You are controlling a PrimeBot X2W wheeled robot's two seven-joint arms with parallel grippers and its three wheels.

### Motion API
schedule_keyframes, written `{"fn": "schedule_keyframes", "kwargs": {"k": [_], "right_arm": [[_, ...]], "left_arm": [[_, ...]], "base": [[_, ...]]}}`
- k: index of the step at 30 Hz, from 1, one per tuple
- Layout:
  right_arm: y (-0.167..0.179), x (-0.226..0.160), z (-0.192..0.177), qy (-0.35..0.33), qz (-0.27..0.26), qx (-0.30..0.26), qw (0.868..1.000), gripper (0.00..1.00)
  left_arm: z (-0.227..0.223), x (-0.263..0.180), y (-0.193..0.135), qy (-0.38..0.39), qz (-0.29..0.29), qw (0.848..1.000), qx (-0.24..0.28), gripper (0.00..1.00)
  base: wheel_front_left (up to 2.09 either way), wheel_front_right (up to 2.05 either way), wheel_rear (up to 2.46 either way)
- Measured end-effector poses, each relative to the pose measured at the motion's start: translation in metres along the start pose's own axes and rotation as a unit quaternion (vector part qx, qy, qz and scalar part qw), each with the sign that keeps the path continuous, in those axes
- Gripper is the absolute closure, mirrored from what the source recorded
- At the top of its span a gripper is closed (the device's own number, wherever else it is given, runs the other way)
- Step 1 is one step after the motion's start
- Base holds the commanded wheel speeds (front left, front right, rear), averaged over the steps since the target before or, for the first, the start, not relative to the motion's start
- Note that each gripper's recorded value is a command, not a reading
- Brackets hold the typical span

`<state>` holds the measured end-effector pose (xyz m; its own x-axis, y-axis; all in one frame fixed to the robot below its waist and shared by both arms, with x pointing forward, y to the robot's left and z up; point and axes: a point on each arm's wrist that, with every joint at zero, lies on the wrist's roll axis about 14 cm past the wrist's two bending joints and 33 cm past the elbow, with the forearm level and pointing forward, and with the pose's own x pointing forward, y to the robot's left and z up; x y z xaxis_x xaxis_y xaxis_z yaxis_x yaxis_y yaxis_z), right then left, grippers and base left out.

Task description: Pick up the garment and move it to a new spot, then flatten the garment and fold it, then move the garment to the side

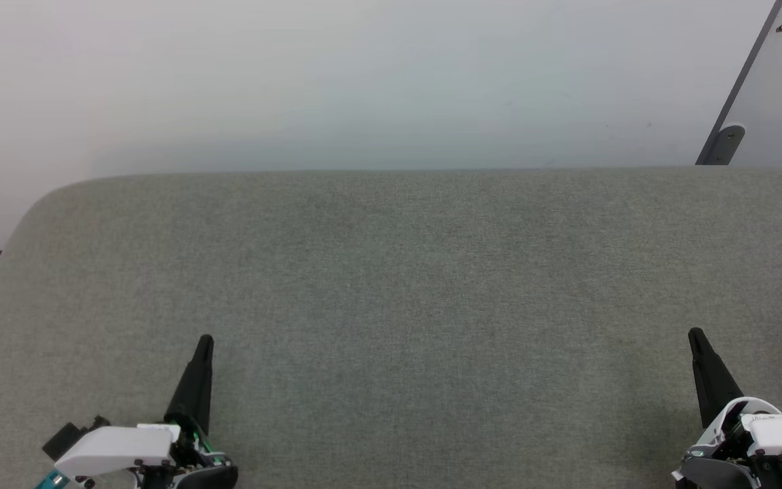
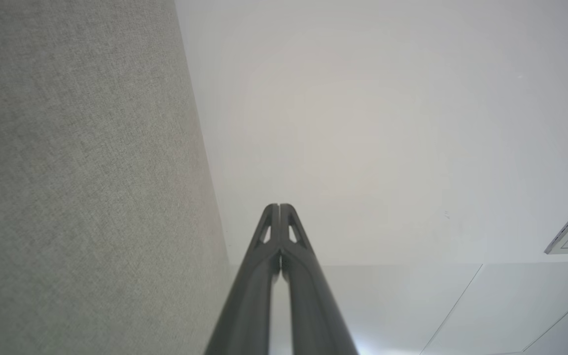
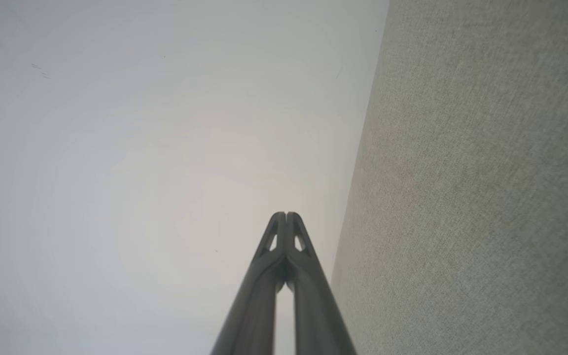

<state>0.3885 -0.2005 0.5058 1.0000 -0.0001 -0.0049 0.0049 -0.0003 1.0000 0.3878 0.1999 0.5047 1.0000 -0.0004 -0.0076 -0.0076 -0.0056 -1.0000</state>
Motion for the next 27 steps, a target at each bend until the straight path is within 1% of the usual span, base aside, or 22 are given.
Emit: {"fn": "schedule_keyframes", "kwargs": {"k": [27], "right_arm": [[0.0000,0.0000,0.0000,0.000,0.000,0.000,1.000,1.00]], "left_arm": [[-0.0001,0.0000,-0.0001,0.001,0.000,1.000,0.000,1.00]], "base": [[0.00,0.00,0.00]]}}
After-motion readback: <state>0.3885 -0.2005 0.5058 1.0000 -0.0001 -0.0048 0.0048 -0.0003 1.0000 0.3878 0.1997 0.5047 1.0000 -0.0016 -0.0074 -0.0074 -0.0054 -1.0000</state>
